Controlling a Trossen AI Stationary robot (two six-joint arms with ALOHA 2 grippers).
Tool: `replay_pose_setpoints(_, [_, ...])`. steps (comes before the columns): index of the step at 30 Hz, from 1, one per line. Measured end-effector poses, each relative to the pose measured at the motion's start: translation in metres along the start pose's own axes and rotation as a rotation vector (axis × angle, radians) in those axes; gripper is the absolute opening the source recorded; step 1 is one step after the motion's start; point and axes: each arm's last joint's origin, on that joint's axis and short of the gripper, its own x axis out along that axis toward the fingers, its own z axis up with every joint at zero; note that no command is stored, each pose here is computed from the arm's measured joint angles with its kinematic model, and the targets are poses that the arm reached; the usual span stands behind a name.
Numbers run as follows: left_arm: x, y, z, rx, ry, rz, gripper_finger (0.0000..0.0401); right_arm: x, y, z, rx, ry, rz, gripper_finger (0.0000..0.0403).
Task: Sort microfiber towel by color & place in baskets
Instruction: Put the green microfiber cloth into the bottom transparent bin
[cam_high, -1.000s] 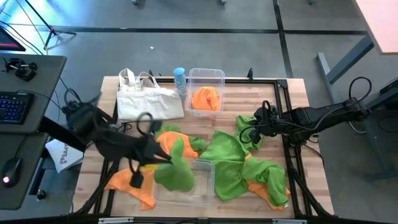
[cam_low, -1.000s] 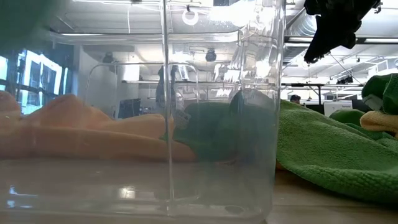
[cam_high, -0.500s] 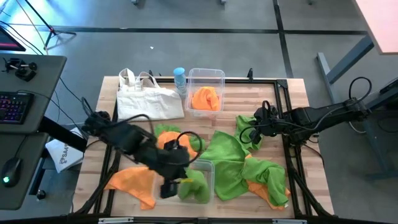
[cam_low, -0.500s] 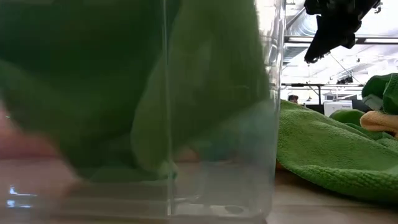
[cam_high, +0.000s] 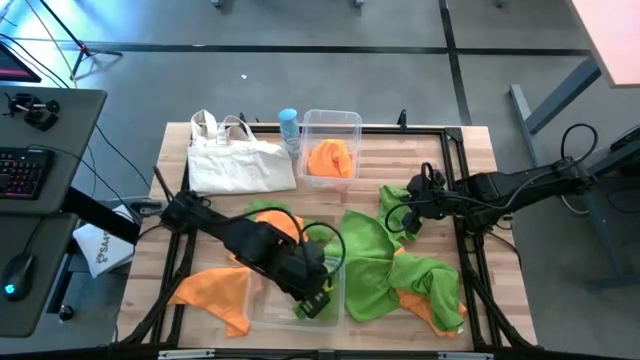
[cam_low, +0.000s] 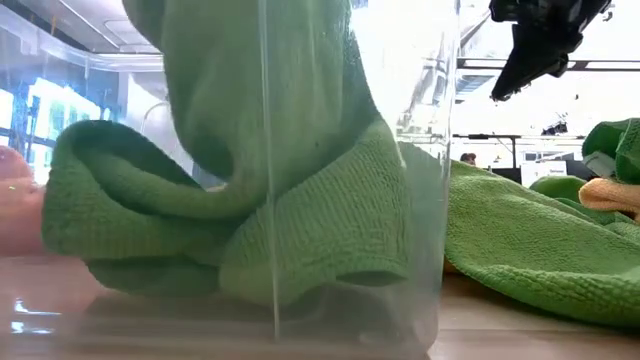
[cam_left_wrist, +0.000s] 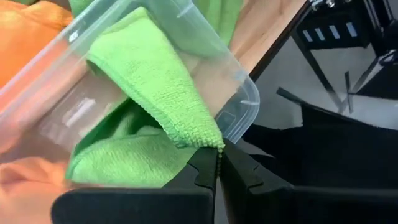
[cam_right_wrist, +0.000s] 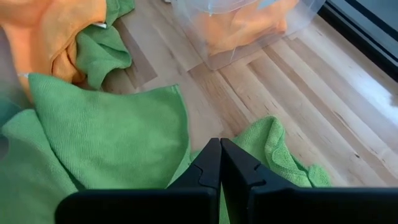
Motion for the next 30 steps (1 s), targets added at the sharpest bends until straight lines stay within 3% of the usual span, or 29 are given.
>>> replay_pose_setpoints(6, [-0.024, 0.018, -0.011, -0.096, -0.012, 0.124, 0.0000, 0.000, 0.000, 0.000, -0.027, 0.003, 0.004, 0.0000])
replay_pose_setpoints(12, [-0.024, 0.017, -0.012, -0.104, -0.019, 0.120, 0.0000, 0.000, 0.001, -0.001, 0.002, 0.027, 0.031, 0.0000])
replay_pose_setpoints(20, [-0.001, 0.025, -0.012, -0.120, 0.004, 0.214, 0.0000, 0.000, -0.001, -0.004, 0.046, 0.058, 0.014, 0.0000])
replay_pose_setpoints(25, [0.019, 0.026, -0.020, -0.250, 0.006, 0.255, 0.0000, 0.000, -0.001, -0.004, 0.051, 0.072, 0.028, 0.0000])
replay_pose_setpoints(30, [0.035, 0.022, -0.023, -0.381, -0.074, 0.201, 0.0000, 0.000, -0.001, -0.004, 0.037, 0.071, 0.028, 0.0000])
